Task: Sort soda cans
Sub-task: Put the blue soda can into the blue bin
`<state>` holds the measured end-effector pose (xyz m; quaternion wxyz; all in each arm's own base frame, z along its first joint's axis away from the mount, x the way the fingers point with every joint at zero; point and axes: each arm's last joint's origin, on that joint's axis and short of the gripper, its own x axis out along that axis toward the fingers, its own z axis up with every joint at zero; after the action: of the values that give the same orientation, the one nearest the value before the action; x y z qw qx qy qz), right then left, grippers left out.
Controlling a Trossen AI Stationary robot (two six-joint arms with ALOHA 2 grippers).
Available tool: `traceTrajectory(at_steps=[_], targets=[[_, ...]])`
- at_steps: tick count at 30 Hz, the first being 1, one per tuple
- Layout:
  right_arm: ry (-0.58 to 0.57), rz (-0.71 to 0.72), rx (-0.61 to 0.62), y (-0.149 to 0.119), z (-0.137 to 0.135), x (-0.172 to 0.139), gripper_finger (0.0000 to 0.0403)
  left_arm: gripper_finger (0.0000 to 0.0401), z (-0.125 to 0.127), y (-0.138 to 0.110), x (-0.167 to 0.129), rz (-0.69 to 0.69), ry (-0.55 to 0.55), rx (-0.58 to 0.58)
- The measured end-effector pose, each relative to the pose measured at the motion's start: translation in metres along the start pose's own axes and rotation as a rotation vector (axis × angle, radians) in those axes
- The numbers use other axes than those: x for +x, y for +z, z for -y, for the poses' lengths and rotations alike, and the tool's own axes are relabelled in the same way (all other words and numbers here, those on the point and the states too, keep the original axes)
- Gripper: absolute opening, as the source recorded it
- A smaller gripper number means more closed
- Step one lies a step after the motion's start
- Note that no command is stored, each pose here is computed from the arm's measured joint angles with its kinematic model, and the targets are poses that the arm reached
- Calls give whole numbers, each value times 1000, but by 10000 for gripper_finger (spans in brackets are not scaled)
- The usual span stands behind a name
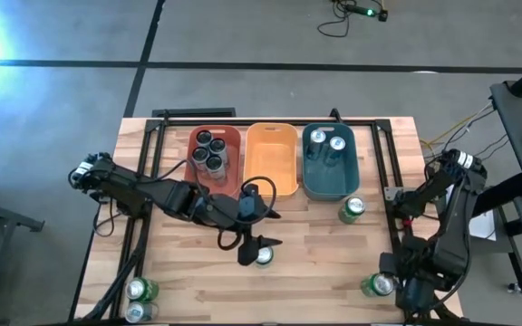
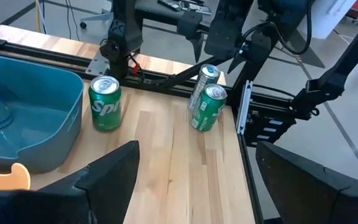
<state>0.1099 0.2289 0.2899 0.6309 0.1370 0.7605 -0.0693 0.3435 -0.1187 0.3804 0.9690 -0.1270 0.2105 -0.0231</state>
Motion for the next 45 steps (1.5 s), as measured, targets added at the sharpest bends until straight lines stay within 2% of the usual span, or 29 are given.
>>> traceTrajectory(at_steps=[8, 15, 20, 25, 29, 33, 36, 41, 45], targets=[[-39, -39, 56, 3, 6, 22, 367, 307, 2, -2, 0, -8, -4, 11], [32, -117, 70, 5, 7, 48, 366, 307, 4, -7, 2, -21, -8, 8], [10, -125, 97, 5, 16, 61, 366, 307, 6, -7, 1, -23, -15, 7], [14, -136, 102, 5, 21, 65, 341, 307, 6, -7, 0, -22, -17, 15], [23, -137, 101, 3, 23, 62, 289, 307, 6, -7, -1, -19, -18, 16], [57, -138, 90, 0, 22, 44, 229, 307, 6, -6, -3, -22, -18, 17], [21, -122, 107, -4, 30, 27, 227, 307, 6, -5, -5, -15, -19, 23], [-114, -12, 194, -8, 52, 4, 227, 307, 5, -4, -6, -13, -17, 35], [-96, 39, 252, -4, 70, -10, 230, 307, 5, -4, -6, -12, -16, 35]])
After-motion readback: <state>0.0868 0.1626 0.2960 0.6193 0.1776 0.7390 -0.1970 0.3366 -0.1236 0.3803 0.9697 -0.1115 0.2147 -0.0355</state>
